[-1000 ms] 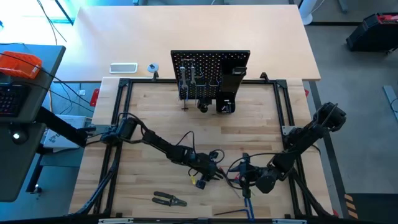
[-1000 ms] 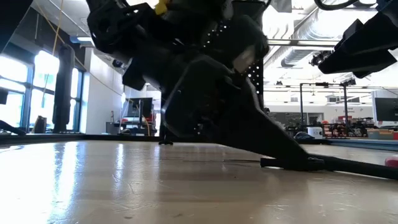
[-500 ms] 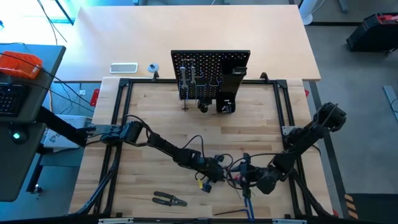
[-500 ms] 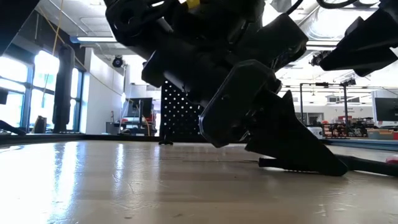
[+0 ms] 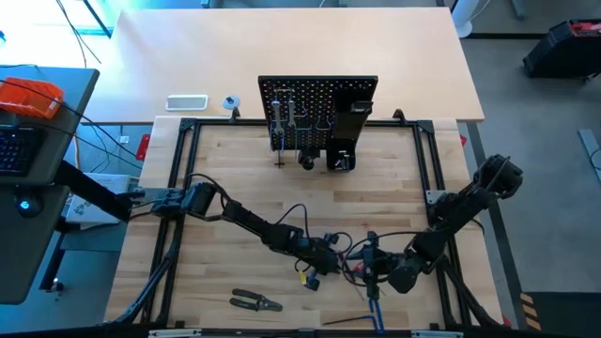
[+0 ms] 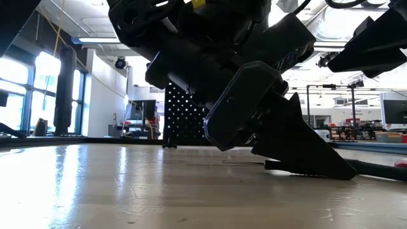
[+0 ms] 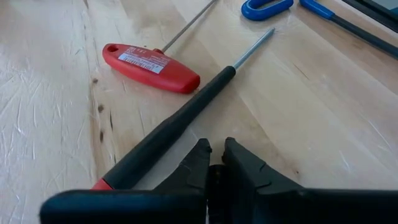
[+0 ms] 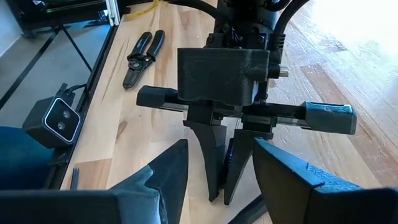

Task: Hang tools onto peg board
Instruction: Put the black screwdriver into the bottom peg board bin

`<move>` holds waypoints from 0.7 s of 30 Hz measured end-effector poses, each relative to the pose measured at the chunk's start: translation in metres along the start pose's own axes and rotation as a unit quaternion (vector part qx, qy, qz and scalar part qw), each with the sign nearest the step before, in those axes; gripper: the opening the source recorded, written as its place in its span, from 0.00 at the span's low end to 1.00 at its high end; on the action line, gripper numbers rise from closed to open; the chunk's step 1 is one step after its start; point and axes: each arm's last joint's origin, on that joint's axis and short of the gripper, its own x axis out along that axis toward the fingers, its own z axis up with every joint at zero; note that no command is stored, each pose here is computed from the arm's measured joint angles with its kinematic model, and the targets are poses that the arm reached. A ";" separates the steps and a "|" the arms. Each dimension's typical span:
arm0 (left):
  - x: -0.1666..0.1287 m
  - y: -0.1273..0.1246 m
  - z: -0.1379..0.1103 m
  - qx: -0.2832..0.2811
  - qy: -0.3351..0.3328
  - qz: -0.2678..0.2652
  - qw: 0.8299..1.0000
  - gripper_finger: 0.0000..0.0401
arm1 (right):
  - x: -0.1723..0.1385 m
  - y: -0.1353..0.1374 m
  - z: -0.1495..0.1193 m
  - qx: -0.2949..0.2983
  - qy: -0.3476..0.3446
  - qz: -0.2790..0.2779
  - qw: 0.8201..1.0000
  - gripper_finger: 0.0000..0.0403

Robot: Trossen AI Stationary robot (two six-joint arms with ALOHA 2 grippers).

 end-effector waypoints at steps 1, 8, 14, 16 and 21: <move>-0.001 0.000 0.001 0.000 -0.001 0.000 1.000 0.05 | 0.000 0.000 0.000 0.000 0.000 0.000 1.000 0.43; -0.006 0.001 0.007 0.009 -0.006 0.003 1.000 0.05 | 0.000 0.000 0.000 -0.003 0.001 -0.001 1.000 0.43; -0.010 0.002 0.010 0.017 -0.005 0.005 1.000 0.05 | 0.000 0.000 -0.001 -0.003 0.003 -0.002 1.000 0.43; -0.011 0.002 0.011 0.021 -0.004 0.007 1.000 0.05 | 0.000 -0.001 -0.001 -0.002 0.004 -0.003 1.000 0.43; -0.013 0.003 0.013 0.022 -0.003 0.009 1.000 0.05 | 0.000 -0.001 -0.002 -0.004 0.006 -0.003 1.000 0.43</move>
